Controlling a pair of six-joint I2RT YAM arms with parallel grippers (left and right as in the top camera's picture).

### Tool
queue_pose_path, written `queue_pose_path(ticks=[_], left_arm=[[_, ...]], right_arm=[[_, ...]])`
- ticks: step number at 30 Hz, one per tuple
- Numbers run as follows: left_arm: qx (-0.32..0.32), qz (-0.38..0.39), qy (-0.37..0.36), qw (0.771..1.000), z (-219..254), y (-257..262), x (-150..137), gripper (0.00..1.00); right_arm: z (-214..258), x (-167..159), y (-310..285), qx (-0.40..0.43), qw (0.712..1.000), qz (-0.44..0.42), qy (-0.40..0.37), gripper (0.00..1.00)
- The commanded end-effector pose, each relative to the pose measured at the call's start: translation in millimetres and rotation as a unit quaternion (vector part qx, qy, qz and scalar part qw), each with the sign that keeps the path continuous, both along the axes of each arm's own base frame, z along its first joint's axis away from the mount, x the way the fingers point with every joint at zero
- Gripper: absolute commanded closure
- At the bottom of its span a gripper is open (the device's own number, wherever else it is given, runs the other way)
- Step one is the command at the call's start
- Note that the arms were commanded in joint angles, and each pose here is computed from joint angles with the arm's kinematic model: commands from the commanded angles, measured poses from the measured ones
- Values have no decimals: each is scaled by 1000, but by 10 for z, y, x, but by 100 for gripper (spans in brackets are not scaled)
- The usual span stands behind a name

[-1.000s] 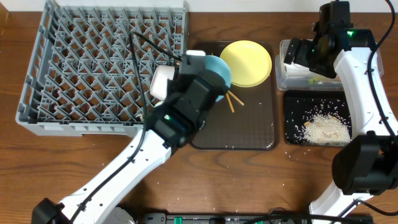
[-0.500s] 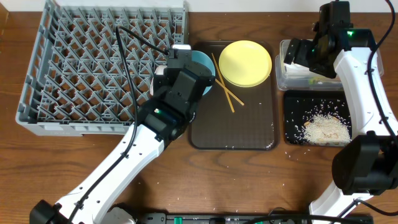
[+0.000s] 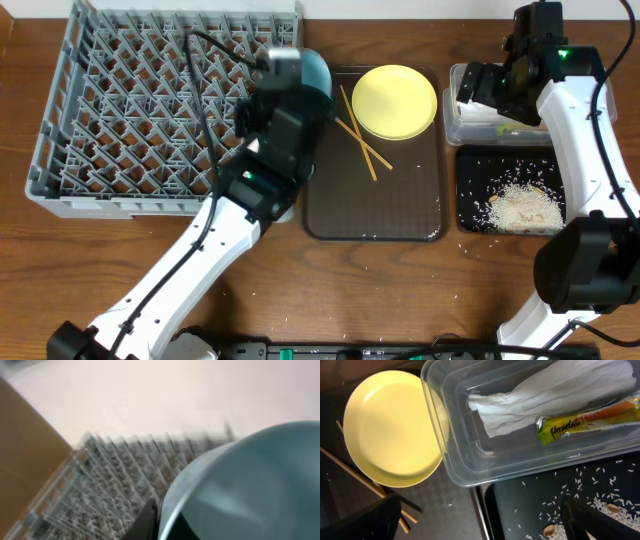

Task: Sort waste into correct bins and load items into the dishwasher
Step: 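Lift the blue bowl and carry it left to the dish rack, then lower the blue bowl into the rack and open the left gripper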

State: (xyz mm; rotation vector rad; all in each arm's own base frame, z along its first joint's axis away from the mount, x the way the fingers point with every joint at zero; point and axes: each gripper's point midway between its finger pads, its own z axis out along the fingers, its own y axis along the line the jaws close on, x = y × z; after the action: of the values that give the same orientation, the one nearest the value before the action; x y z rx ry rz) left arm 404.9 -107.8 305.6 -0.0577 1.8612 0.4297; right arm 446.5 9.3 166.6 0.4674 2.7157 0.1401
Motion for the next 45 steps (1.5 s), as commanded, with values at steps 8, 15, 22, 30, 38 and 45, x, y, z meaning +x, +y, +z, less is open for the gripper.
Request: queue_pose_path(ticks=[8, 15, 22, 30, 38, 45], left_arm=[[244, 153, 28, 957, -176, 744, 653, 92], [281, 185, 36, 941, -658, 932, 998, 93], [295, 192, 57, 934, -1067, 1091, 1144, 93], [300, 165, 59, 938, -1259, 1013, 1241, 92], [296, 142, 46, 943, -1243, 943, 1304, 93], [280, 123, 15, 952, -1169, 868, 1369, 92]], right_arm=[[99, 0, -18, -2, 1000, -3, -12, 1], [99, -1, -18, -2, 1000, -3, -12, 1], [99, -1, -18, -2, 1000, -3, -12, 1], [99, -1, -23, -2, 1000, -4, -12, 1], [99, -1, -18, -2, 1000, -3, -12, 1], [99, -1, -20, -2, 1000, -3, -12, 1]])
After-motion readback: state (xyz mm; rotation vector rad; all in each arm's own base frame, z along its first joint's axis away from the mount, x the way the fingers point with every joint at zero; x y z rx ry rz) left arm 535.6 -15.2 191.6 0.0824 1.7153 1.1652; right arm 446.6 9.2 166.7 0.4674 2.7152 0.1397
